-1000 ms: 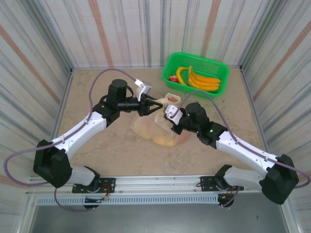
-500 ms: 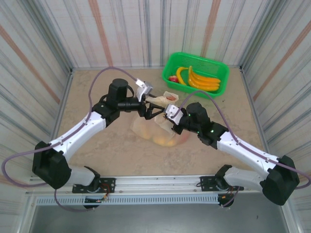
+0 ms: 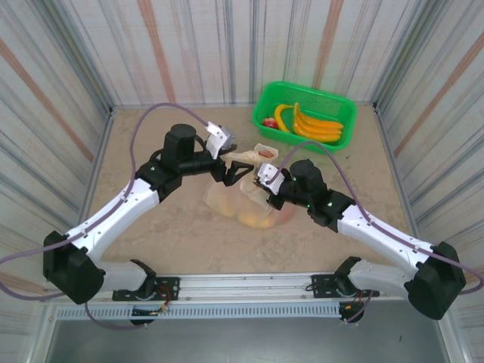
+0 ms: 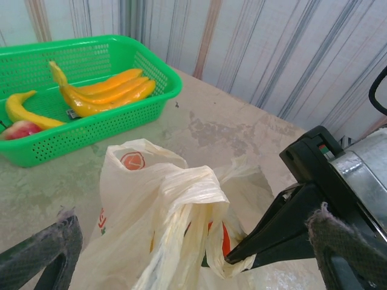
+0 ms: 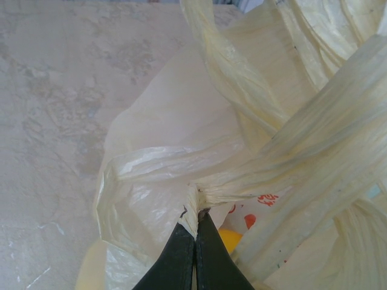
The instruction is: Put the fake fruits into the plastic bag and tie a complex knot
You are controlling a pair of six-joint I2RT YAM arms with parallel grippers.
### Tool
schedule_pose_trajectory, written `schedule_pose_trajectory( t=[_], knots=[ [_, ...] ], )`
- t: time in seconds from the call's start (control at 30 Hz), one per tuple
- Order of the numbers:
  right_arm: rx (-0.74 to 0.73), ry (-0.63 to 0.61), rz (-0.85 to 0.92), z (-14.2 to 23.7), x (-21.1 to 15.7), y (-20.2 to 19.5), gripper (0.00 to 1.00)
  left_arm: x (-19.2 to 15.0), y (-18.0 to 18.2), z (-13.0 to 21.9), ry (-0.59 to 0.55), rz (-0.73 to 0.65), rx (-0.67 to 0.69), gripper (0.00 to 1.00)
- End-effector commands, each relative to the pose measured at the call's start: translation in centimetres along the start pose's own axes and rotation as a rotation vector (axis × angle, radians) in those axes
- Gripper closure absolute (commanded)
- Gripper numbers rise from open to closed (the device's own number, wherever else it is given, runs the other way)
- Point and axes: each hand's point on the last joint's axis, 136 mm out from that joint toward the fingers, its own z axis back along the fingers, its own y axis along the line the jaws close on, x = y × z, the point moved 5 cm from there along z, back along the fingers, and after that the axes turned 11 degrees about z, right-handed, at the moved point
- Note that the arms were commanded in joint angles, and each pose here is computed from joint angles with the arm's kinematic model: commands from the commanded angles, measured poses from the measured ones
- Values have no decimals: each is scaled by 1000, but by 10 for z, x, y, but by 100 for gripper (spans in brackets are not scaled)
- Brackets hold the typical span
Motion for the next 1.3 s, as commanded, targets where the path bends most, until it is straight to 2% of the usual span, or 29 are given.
schedule_pose_trajectory(
  t=[0.0,0.27,0.33,0.4,0.47,0.63,0.7,0.73,0.77,0.83,0.87,0.93,1.07,1.13,1.17,1.27],
  knots=[
    [9,-28,-27,-2,6,-1,100,3,3,-8,22,-24,-20,1],
    [9,-27,-23,-4,8,-3,100,7,-5,-30,68,-40,-192,2],
    [7,-23,-23,-5,7,-4,100,5,-4,-33,79,-52,-206,6],
    [4,-24,-26,-5,8,-6,100,2,-3,-36,88,-57,-219,18],
    [7,-25,-26,-5,8,-5,100,2,1,-38,91,-56,-222,43],
    [9,-26,-28,-5,7,-5,100,5,7,-38,76,-66,-226,68],
    [3,-26,-30,-5,7,-7,100,6,5,-38,77,-77,-248,85],
    [1,-23,-33,-5,7,-8,100,6,4,-38,75,-82,-255,97],
    [3,-23,-39,-4,7,-9,100,6,3,-38,73,-86,-262,100],
    [20,-25,-50,0,9,-10,100,3,1,-37,60,-104,-268,100],
    [49,-27,-52,5,12,-9,92,1,0,-35,49,-119,-261,100],
    [103,-43,-54,19,25,-7,64,-3,-3,-32,28,-156,-247,100],
    [159,-194,-71,78,64,-12,49,-8,-7,-25,2,-214,-222,100],
    [182,-269,-98,103,78,-19,50,-9,-9,-22,-11,-233,-221,100],
    [175,-287,-129,110,80,-27,55,-9,-10,-21,-22,-250,-224,100],
    [137,-247,-258,108,69,-59,83,-10,-11,-17,-54,-284,-217,100]
  ],
)
